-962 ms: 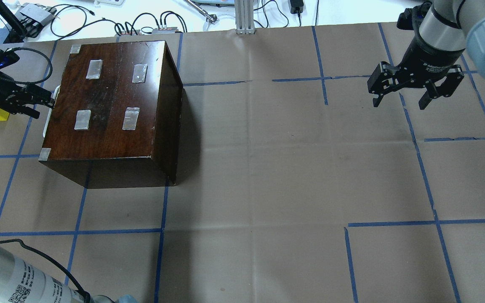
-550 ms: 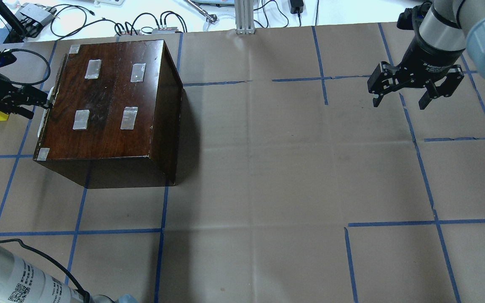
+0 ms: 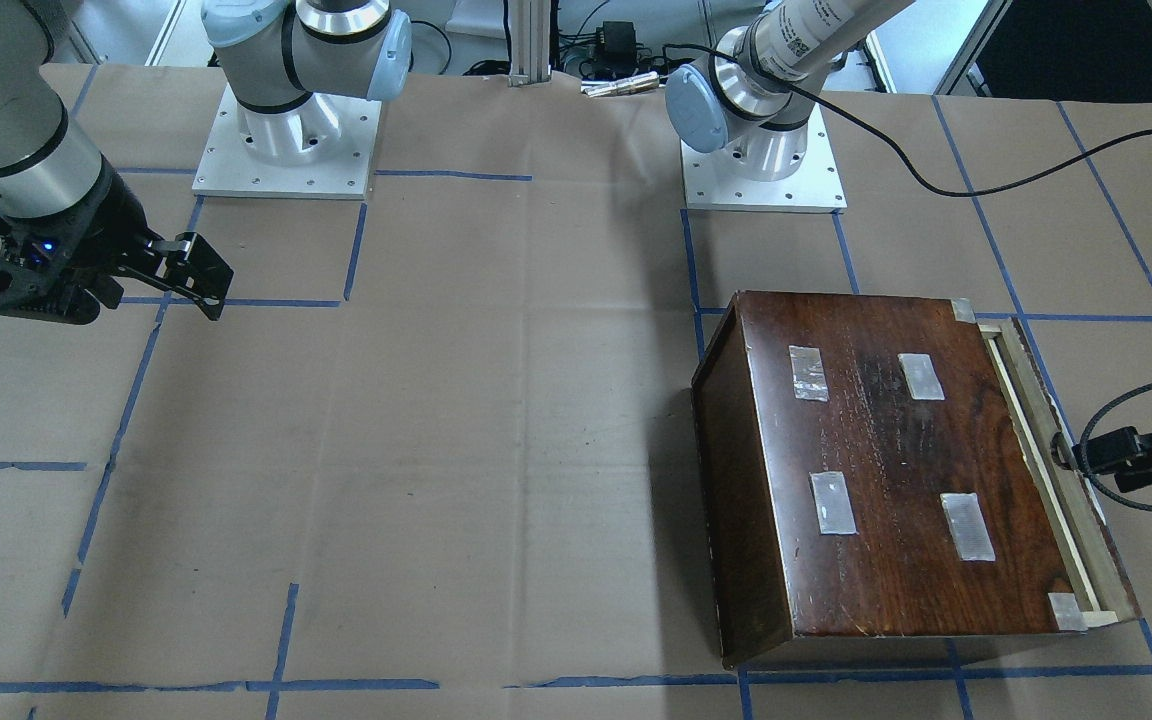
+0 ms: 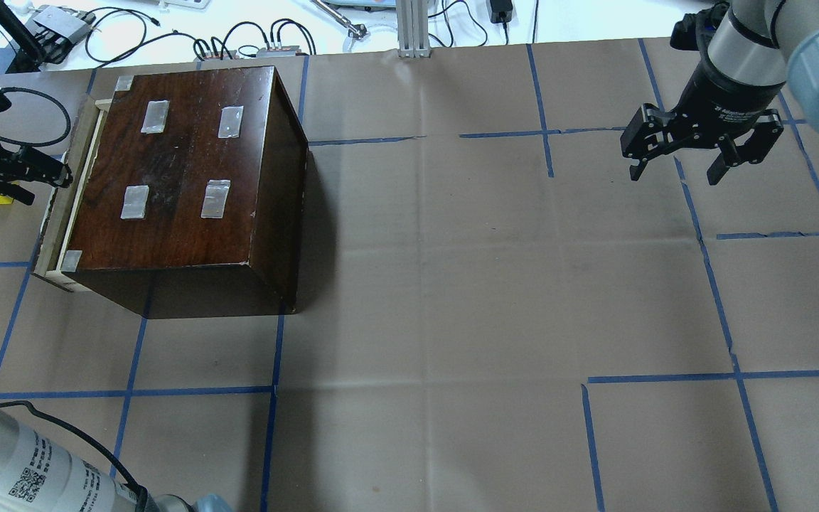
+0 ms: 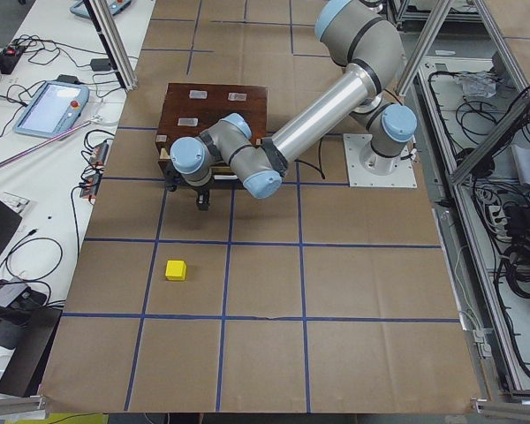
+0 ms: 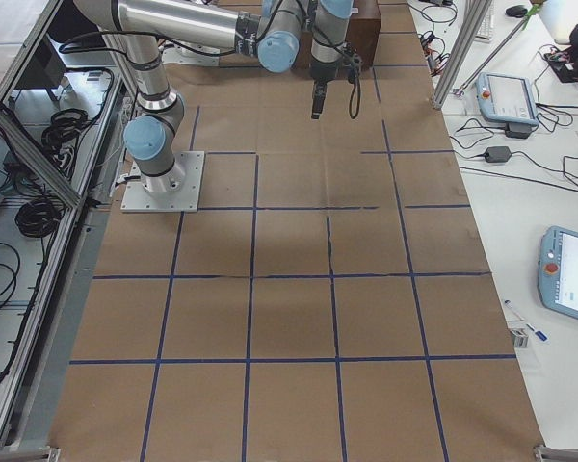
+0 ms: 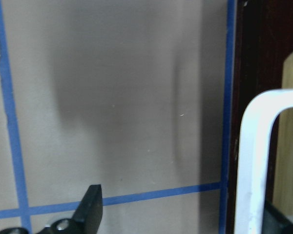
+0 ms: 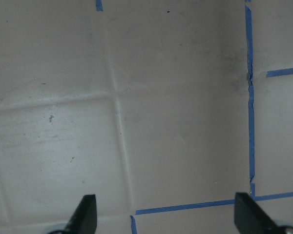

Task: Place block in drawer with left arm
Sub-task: 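Pull the drawer out of the wooden box with the left gripper, then release the handle and move the left gripper over the yellow cube, then close the left gripper on the yellow cube and lift it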

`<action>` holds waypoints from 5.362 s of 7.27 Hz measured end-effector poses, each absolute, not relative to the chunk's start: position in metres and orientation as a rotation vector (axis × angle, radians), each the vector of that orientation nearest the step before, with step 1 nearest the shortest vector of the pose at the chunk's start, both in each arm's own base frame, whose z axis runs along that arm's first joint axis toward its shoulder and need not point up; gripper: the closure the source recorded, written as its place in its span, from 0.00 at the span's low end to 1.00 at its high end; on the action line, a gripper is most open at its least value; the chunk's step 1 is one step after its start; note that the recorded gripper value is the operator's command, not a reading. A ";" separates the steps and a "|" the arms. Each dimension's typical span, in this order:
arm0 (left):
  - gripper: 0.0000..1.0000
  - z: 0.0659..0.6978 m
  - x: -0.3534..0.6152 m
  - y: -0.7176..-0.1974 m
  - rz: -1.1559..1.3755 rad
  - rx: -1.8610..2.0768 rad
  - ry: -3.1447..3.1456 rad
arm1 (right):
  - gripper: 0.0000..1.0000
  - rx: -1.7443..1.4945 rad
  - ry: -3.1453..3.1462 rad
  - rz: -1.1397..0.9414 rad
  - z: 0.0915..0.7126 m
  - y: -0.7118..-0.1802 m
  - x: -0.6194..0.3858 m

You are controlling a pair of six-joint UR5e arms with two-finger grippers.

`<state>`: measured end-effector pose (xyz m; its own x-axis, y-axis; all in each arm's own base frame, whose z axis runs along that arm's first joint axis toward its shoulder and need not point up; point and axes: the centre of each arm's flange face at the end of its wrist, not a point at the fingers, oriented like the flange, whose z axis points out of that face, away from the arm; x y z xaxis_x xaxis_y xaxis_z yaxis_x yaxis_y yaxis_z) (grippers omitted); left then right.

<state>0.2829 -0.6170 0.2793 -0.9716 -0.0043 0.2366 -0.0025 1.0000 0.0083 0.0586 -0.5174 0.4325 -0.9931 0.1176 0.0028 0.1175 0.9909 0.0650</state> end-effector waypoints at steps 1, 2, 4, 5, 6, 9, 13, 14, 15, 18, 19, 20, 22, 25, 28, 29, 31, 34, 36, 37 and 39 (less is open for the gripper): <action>0.02 0.281 0.290 -0.615 -0.015 0.014 -2.915 | 0.00 0.185 3.133 0.103 0.432 -0.517 0.059; 0.02 0.283 0.298 -0.612 -0.017 0.023 -2.925 | 0.00 0.185 3.133 0.102 0.432 -0.517 0.059; 0.02 0.284 0.311 -0.606 -0.030 0.045 -2.943 | 0.00 0.185 3.133 0.102 0.432 -0.517 0.059; 0.02 0.284 0.316 -0.603 -0.041 0.052 -2.953 | 0.00 0.185 3.133 0.102 0.433 -0.517 0.059; 0.02 0.284 0.319 -0.601 -0.049 0.056 -2.961 | 0.00 0.185 3.134 0.102 0.433 -0.517 0.059; 0.02 0.284 0.331 -0.595 -0.075 0.074 -2.986 | 0.00 0.185 3.133 0.103 0.432 -0.517 0.059; 0.02 0.300 0.341 -0.599 -0.067 0.076 -3.034 | 0.00 0.185 3.134 0.101 0.433 -0.517 0.059; 0.02 0.309 0.345 -0.601 -0.058 0.076 -3.057 | 0.00 0.185 3.134 0.101 0.433 -0.517 0.059; 0.02 0.316 0.350 -0.605 -0.050 0.076 -3.078 | 0.00 0.186 3.134 0.101 0.433 -0.517 0.059; 0.02 0.317 0.369 -0.621 -0.059 0.079 -3.128 | 0.00 0.186 3.133 0.103 0.432 -0.517 0.059; 0.02 0.312 0.380 -0.632 -0.055 0.080 -3.138 | 0.00 0.186 3.133 0.103 0.432 -0.517 0.059; 0.02 0.303 0.391 -0.646 -0.047 0.081 -3.146 | 0.00 0.186 3.133 0.103 0.432 -0.517 0.059; 0.01 0.274 0.414 -0.672 0.008 0.081 -3.174 | 0.00 0.187 3.133 0.103 0.432 -0.517 0.059; 0.01 0.231 0.426 -0.688 0.009 0.077 -3.174 | 0.00 0.186 3.133 0.102 0.432 -0.517 0.059; 0.02 0.219 0.438 -0.700 0.029 0.078 -3.183 | 0.00 0.186 3.133 0.103 0.432 -0.517 0.059; 0.02 0.213 0.441 -0.704 0.030 0.079 -3.182 | 0.00 0.186 3.133 0.103 0.432 -0.517 0.059; 0.02 0.199 0.445 -0.708 0.019 0.081 -3.177 | 0.00 0.187 3.133 0.103 0.432 -0.517 0.059; 0.03 0.183 0.449 -0.712 0.009 0.081 -3.170 | 0.00 0.185 3.133 0.103 0.432 -0.517 0.059; 0.33 0.178 0.450 -0.713 0.001 0.081 -3.170 | 0.00 0.186 3.133 0.103 0.432 -0.517 0.059; 0.58 0.178 0.450 -0.713 -0.002 0.081 -3.171 | 0.00 0.186 3.133 0.103 0.432 -0.517 0.059; 0.88 0.179 0.450 -0.712 -0.008 0.080 -3.173 | 0.00 0.185 3.133 0.103 0.432 -0.517 0.059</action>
